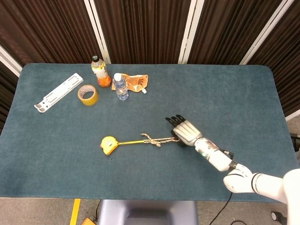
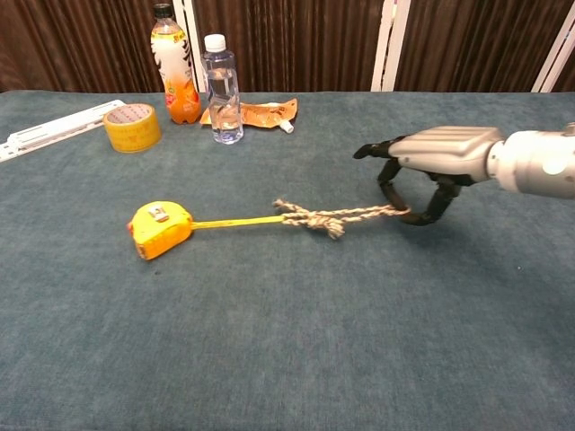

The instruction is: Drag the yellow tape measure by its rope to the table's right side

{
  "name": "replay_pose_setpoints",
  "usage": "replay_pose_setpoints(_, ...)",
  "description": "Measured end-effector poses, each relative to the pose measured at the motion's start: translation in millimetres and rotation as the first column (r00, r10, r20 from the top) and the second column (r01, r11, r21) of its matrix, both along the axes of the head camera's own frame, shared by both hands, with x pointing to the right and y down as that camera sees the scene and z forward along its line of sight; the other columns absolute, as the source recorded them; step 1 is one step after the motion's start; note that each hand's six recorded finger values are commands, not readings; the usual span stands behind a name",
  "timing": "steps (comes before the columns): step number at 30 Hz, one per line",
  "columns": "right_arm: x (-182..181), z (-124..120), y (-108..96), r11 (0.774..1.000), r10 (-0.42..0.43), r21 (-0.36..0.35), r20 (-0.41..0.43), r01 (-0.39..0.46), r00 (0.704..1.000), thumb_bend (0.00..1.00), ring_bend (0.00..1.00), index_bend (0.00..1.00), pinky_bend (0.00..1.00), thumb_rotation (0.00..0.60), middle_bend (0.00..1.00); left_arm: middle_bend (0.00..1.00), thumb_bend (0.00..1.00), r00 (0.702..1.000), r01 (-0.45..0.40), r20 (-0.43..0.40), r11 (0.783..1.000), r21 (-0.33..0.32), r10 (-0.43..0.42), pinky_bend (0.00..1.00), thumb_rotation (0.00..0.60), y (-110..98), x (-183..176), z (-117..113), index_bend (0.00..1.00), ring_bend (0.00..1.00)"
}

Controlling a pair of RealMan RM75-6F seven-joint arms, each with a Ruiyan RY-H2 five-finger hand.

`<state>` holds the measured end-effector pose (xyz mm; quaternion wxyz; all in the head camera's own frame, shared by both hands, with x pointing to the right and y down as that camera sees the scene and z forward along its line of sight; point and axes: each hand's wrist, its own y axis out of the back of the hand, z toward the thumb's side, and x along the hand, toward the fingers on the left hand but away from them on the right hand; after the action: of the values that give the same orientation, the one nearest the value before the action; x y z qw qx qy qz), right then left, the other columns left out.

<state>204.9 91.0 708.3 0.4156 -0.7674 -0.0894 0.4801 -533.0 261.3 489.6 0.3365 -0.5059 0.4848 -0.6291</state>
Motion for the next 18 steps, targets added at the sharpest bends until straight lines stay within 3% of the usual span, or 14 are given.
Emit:
replay_pose_setpoints(8,60.3,-12.7,4.4,0.999,0.042,0.025,-0.080,-0.040,0.996,0.55,0.09,0.84,0.00,0.600,0.10,0.00,0.54,1.000,0.009,-0.003,1.000,0.002,-0.009,0.06,0.600,0.3,-1.7,-1.0,0.06,0.00)
replay_pose_setpoints(18,145.3,-29.6,21.0,0.984,0.176,0.022,-0.149,-0.174,0.973,0.55,0.09,0.85,0.00,0.600,0.10,0.00,0.54,1.000,-0.001,0.002,1.000,-0.007,0.001,0.06,0.600,0.0,1.8,2.0,0.06,0.00)
